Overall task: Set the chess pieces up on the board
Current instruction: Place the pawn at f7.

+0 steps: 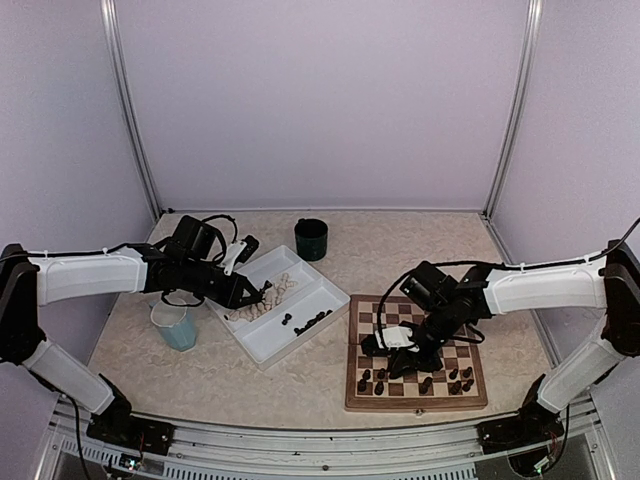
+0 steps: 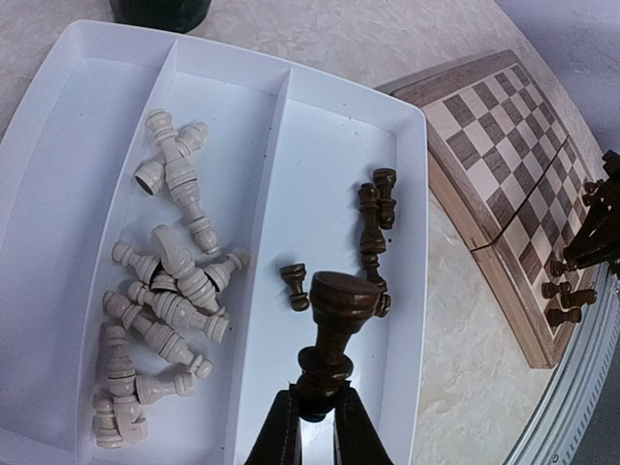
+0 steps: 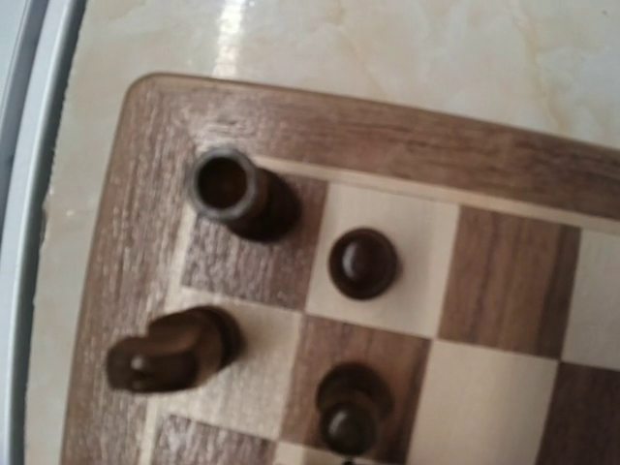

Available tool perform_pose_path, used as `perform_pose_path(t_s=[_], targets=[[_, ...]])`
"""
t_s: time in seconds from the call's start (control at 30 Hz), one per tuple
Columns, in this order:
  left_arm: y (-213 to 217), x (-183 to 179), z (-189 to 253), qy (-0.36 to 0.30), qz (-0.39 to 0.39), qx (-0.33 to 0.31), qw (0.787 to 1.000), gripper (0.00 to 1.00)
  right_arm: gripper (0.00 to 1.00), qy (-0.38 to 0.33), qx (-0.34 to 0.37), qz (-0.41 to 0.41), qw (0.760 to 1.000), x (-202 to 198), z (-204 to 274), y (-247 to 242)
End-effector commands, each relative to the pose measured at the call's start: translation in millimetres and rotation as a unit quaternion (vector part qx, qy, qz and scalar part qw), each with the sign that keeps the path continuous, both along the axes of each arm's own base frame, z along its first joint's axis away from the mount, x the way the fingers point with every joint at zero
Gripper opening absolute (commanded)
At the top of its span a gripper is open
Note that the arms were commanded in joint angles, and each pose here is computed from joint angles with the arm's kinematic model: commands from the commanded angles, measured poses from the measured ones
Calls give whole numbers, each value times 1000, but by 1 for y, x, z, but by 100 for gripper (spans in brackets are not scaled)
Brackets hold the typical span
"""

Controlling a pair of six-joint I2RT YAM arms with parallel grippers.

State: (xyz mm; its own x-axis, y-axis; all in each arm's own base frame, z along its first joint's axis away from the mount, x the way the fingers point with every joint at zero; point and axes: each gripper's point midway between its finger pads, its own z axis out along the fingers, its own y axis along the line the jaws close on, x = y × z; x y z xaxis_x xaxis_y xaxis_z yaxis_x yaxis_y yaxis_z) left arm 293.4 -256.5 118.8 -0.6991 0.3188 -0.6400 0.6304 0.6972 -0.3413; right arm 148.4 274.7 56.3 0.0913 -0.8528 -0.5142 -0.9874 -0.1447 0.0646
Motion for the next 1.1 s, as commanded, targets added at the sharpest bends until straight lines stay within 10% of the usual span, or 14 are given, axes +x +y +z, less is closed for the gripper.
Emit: perform_pose_path(t_s=[0.0, 1.07], targets=[[0, 5, 1, -8, -1, -3, 1000, 7, 9, 2, 0, 12, 1000, -6, -5, 1], [-2, 1, 0, 1, -5, -10, 1000, 7, 30, -1, -7, 14, 1000, -3, 7, 3]])
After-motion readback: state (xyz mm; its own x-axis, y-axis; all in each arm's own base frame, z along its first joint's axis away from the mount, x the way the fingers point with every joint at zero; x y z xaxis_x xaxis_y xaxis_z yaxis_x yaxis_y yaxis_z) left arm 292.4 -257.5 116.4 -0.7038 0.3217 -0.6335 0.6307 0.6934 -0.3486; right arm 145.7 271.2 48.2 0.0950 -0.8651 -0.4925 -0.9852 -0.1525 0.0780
